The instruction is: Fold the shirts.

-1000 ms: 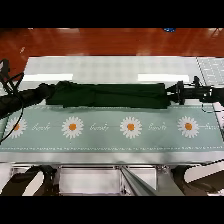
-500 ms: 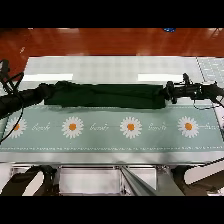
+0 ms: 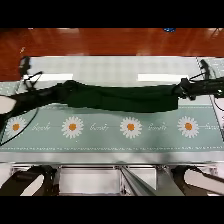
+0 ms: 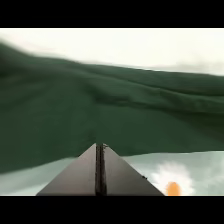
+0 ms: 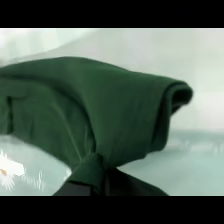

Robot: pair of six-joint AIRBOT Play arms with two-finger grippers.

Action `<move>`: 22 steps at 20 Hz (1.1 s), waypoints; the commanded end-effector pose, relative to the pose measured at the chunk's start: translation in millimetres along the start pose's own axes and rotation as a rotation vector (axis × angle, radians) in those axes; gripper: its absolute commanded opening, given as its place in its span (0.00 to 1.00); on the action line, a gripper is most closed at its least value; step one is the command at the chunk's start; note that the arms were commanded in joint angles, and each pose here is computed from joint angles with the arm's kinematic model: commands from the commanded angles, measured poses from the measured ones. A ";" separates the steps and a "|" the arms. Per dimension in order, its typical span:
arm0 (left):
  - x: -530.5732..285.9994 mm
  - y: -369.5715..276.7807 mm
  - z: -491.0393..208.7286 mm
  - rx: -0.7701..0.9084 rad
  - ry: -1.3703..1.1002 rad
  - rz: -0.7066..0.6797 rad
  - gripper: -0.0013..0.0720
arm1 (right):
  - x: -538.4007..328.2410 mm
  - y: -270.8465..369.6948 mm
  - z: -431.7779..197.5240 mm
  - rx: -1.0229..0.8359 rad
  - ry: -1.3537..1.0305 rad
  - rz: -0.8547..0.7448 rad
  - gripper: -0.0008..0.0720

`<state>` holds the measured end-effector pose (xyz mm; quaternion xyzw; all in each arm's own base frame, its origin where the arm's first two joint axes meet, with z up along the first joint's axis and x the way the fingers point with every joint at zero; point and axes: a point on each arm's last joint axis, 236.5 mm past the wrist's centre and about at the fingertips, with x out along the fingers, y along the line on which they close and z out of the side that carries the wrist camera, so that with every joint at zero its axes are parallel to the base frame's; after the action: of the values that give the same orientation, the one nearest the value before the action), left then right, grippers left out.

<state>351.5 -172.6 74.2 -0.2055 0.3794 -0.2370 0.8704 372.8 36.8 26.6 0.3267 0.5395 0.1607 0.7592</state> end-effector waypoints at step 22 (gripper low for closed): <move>194.6 -178.8 -134.3 0.191 0.777 -0.237 0.05 | -111.2 100.5 -86.4 -0.153 -0.264 -0.015 0.04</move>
<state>302.0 -479.1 -48.0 -0.0504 0.6240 -0.4344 0.6476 259.5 73.8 153.3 0.2754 0.4313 0.1571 0.8447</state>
